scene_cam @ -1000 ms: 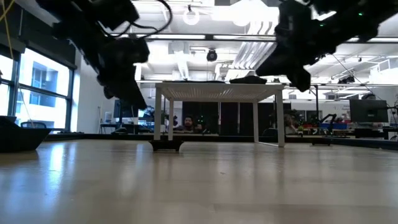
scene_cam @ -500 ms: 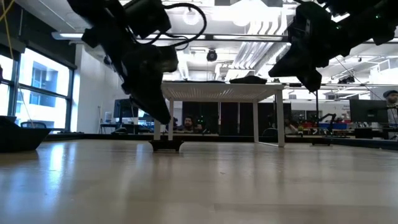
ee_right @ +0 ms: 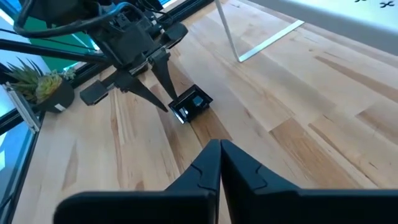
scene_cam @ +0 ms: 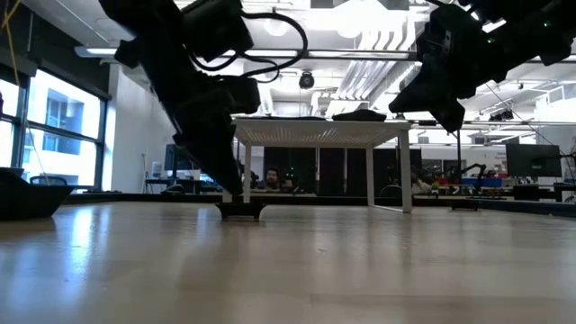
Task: Pick & Place Mini shaped plates
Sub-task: Stack the black square plate on top of the black square plates on the shelf
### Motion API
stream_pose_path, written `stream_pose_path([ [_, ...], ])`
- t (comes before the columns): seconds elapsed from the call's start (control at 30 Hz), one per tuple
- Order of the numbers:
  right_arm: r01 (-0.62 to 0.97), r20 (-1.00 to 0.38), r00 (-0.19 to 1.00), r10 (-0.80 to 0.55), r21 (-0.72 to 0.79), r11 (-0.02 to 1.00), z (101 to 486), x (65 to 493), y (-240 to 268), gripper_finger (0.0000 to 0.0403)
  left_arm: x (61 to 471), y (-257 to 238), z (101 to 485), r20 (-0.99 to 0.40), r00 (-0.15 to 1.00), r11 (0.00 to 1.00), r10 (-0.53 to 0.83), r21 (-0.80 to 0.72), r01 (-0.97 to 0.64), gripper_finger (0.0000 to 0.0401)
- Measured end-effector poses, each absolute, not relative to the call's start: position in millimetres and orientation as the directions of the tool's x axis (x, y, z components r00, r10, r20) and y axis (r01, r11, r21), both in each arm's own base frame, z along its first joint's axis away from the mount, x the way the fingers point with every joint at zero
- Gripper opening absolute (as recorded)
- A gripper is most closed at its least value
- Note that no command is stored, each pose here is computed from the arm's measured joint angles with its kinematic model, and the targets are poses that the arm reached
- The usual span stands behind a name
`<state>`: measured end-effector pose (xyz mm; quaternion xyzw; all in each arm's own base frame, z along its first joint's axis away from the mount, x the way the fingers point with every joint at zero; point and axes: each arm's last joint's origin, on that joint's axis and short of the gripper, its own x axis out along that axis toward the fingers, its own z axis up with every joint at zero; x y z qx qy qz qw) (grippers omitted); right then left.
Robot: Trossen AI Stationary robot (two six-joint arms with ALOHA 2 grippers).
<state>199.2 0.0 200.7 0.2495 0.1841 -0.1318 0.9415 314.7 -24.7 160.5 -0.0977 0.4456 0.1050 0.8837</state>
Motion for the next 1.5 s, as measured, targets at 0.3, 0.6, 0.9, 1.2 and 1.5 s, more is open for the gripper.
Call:
stream_pose_path([
  [0.3,0.342,-0.412,0.897,-0.163,0.410,0.846,201,199,0,0.0003,316,-24,151,-0.824,0.555,0.958,0.116,-0.054,-0.281,0.0099],
  [0.6,0.353,-0.411,0.895,-0.175,0.409,0.842,201,199,-1,0.0006,317,-24,145,-0.832,0.540,0.957,0.125,-0.042,-0.287,0.0099],
  [0.9,0.370,-0.409,0.890,-0.200,0.394,0.841,201,199,-1,0.0004,321,-24,137,-0.834,0.534,0.955,0.139,-0.029,-0.294,0.0099],
  [1.2,0.374,-0.407,0.889,-0.208,0.386,0.843,201,199,-1,0.0002,327,-25,144,-0.833,0.535,0.961,0.144,-0.011,-0.275,0.0066],
  [1.5,0.374,-0.407,0.889,-0.209,0.385,0.844,201,199,-2,0.0002,340,-26,166,-0.821,0.553,0.980,0.143,0.040,-0.194,0.0008],
])
